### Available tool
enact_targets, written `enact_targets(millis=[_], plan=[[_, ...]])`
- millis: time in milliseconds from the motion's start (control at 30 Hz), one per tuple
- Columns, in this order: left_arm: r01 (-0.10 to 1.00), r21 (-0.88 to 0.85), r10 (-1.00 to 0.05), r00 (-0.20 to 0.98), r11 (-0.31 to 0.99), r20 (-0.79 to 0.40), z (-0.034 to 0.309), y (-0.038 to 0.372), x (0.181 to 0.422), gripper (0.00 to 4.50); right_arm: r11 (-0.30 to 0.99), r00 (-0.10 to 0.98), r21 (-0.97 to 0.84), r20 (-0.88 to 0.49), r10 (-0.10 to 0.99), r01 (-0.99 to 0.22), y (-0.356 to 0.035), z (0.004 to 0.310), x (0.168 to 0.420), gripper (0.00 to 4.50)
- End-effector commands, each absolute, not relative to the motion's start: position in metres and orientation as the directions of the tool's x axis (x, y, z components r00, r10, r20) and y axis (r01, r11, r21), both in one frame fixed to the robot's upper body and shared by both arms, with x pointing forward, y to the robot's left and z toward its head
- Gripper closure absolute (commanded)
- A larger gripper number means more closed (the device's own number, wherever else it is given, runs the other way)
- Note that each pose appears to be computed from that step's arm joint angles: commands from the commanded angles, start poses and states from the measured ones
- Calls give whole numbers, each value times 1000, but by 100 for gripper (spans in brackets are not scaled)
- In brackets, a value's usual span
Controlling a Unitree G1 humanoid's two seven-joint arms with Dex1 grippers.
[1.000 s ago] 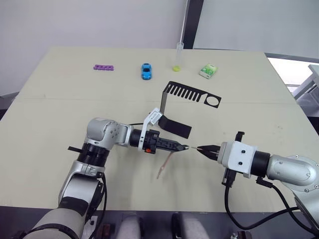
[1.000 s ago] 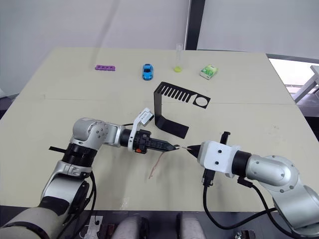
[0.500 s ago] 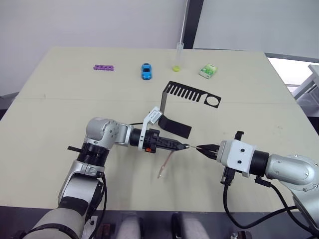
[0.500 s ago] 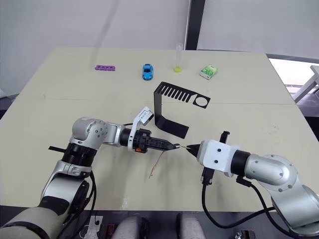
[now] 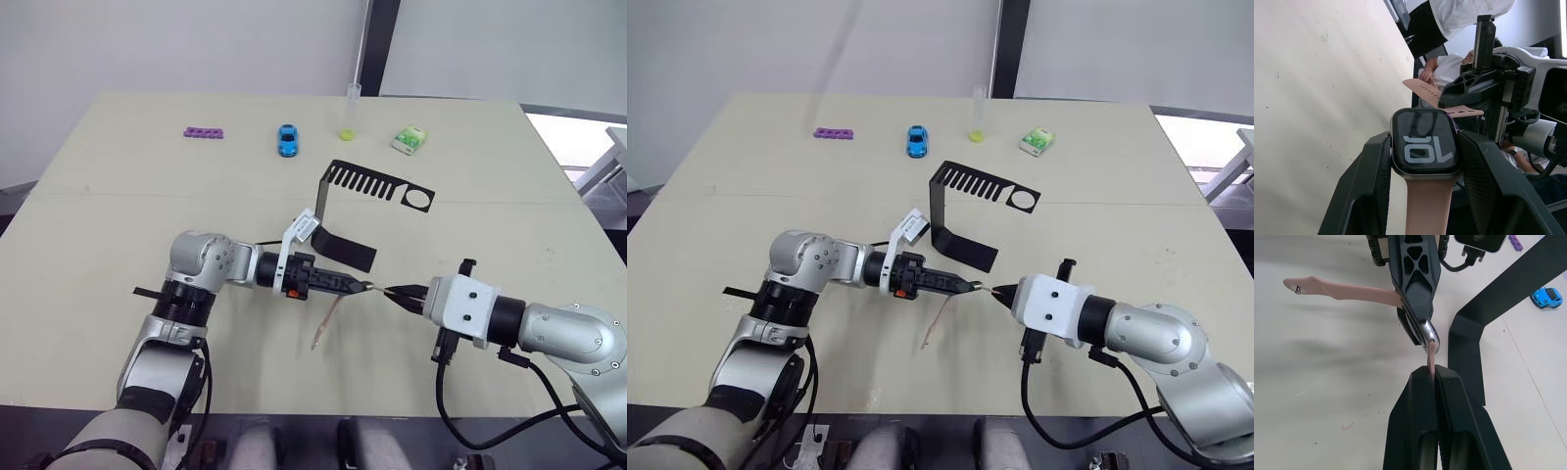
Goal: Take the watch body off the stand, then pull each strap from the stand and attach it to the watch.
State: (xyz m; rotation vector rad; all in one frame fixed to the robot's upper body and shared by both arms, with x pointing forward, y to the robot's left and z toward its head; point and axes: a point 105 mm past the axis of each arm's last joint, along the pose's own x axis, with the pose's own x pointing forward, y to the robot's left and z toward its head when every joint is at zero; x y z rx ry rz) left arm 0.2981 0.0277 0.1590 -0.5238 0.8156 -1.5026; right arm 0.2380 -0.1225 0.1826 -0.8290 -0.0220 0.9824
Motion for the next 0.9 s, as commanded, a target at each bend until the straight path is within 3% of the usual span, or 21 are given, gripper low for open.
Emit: enact_targets(millis=[33,900], plan=[[679,-734,-986,-131,-15,-101,176,23,297,290,278,582,-658,-300,756,-700,-117,191,235,450],[677,-736,-988,-132,-28,-84,180,17,296,290,278,592,-675,-289,753,-684,-113,197,240,450]])
